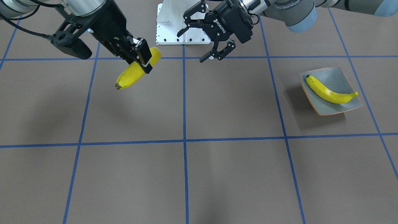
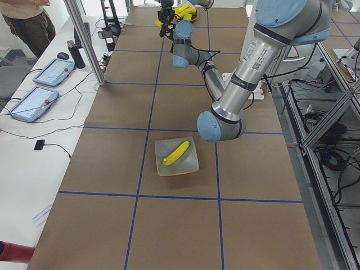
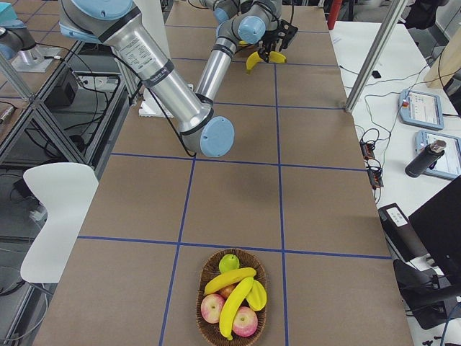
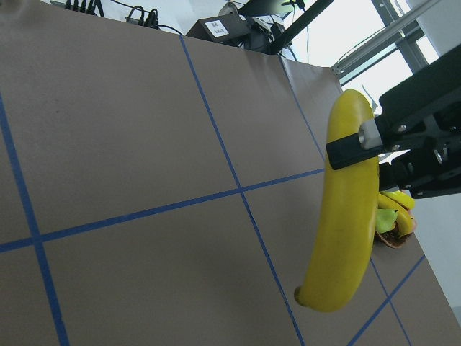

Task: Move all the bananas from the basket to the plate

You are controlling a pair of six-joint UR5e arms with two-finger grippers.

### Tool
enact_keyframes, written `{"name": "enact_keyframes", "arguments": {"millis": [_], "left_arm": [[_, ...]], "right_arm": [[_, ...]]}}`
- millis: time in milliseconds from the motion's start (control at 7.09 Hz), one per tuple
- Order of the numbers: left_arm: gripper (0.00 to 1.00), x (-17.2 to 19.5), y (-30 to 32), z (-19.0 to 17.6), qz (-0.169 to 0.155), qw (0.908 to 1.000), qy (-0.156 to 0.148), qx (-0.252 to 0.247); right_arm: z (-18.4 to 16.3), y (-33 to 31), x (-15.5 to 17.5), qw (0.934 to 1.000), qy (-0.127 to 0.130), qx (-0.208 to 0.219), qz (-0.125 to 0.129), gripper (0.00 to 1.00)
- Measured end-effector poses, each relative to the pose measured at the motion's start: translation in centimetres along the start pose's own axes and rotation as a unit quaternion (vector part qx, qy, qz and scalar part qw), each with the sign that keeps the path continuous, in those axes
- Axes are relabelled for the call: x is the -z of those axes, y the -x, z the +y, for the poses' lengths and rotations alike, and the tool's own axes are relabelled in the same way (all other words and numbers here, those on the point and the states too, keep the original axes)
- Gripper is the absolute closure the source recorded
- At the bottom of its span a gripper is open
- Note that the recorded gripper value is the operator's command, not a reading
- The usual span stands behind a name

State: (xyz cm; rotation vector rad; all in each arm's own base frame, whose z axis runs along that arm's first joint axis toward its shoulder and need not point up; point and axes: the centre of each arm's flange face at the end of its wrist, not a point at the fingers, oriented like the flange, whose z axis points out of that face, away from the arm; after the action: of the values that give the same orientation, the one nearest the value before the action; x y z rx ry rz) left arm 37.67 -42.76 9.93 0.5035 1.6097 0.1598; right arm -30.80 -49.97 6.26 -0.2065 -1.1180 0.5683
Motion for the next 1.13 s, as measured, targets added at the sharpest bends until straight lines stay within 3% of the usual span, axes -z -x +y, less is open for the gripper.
{"name": "enact_keyframes", "arguments": {"millis": [565,706,847,1129], "left_arm": [[0.02,-0.9,-1.2,0.5,0.021,0.9998,0.003,-0.004],[0.23,-0.9,-1.4,0.5,0.025,0.9997,0.003,-0.002],[0.32,-0.8,-1.6,0.5,0.029,0.9996,0.002,-0.002],[0.36,-0.8,-1.7,0.6,0.033,0.9995,0.001,-0.003]], "right_arm": [[3.3,2.2,-0.3,0.9999,0.002,-0.012,-0.012,1.00],[3.8,2.2,-0.7,0.9999,0.002,-0.010,-0.010,1.00],[4.2,2.2,-1.0,0.9999,0.003,-0.008,-0.010,1.00],[4.7,2.2,-1.0,0.9999,0.006,-0.004,-0.011,1.00]]}}
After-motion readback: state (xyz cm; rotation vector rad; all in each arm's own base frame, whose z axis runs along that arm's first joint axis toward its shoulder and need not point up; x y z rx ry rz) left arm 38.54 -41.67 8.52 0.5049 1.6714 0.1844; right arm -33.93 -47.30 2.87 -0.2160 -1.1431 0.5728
